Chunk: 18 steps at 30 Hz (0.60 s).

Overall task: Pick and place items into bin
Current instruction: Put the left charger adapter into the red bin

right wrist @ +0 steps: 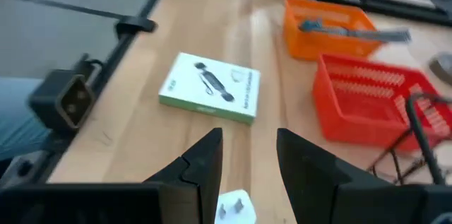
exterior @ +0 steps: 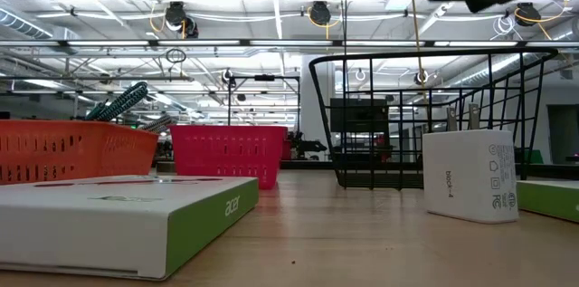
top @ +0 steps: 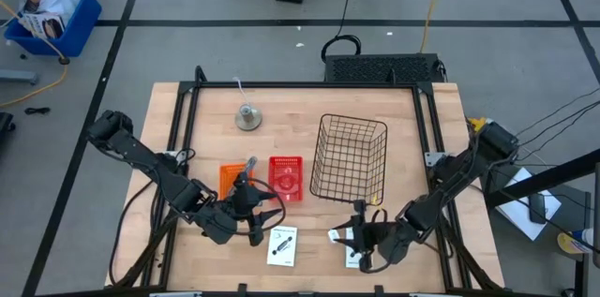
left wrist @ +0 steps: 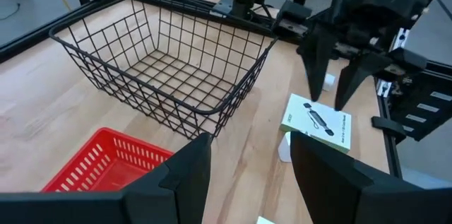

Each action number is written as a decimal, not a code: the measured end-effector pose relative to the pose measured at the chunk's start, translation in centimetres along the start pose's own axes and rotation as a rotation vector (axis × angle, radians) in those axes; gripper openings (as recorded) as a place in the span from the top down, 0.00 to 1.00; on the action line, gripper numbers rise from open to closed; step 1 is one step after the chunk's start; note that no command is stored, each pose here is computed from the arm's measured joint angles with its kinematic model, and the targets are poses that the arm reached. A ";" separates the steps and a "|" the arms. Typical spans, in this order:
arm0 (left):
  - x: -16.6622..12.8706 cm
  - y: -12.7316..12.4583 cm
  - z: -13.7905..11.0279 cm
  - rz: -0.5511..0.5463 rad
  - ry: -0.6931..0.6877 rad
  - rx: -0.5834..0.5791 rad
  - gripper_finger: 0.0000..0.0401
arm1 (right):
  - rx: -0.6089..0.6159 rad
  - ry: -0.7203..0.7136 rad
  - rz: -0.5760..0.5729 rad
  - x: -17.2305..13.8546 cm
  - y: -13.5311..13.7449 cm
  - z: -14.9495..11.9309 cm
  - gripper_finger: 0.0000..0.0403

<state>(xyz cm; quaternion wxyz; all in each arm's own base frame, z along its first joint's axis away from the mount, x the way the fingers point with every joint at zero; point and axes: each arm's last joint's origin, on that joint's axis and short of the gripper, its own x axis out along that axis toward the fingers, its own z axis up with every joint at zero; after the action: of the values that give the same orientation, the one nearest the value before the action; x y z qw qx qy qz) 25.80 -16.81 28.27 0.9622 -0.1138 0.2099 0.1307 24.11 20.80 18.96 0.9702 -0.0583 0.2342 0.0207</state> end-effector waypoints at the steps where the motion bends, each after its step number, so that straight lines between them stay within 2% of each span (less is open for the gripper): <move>1: 0.0 0.0 0.0 0.001 0.000 0.001 0.51 | 0.023 0.005 -0.004 0.2 0.1 -0.2 0.68; 10: 0.0 0.0 0.0 0.002 0.001 0.005 0.51 | 0.208 0.066 -0.022 1.6 1.0 -2.3 0.68; 18: 0.0 0.0 0.0 0.002 0.002 0.009 0.51 | 0.260 0.096 -0.039 2.2 1.3 -3.3 0.68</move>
<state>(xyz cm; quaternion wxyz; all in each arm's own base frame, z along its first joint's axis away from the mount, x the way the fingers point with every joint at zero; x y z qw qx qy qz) 25.80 -16.79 28.24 0.9624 -0.1096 0.2115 0.1306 24.53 21.66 14.89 0.9574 0.0625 0.2800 -0.0313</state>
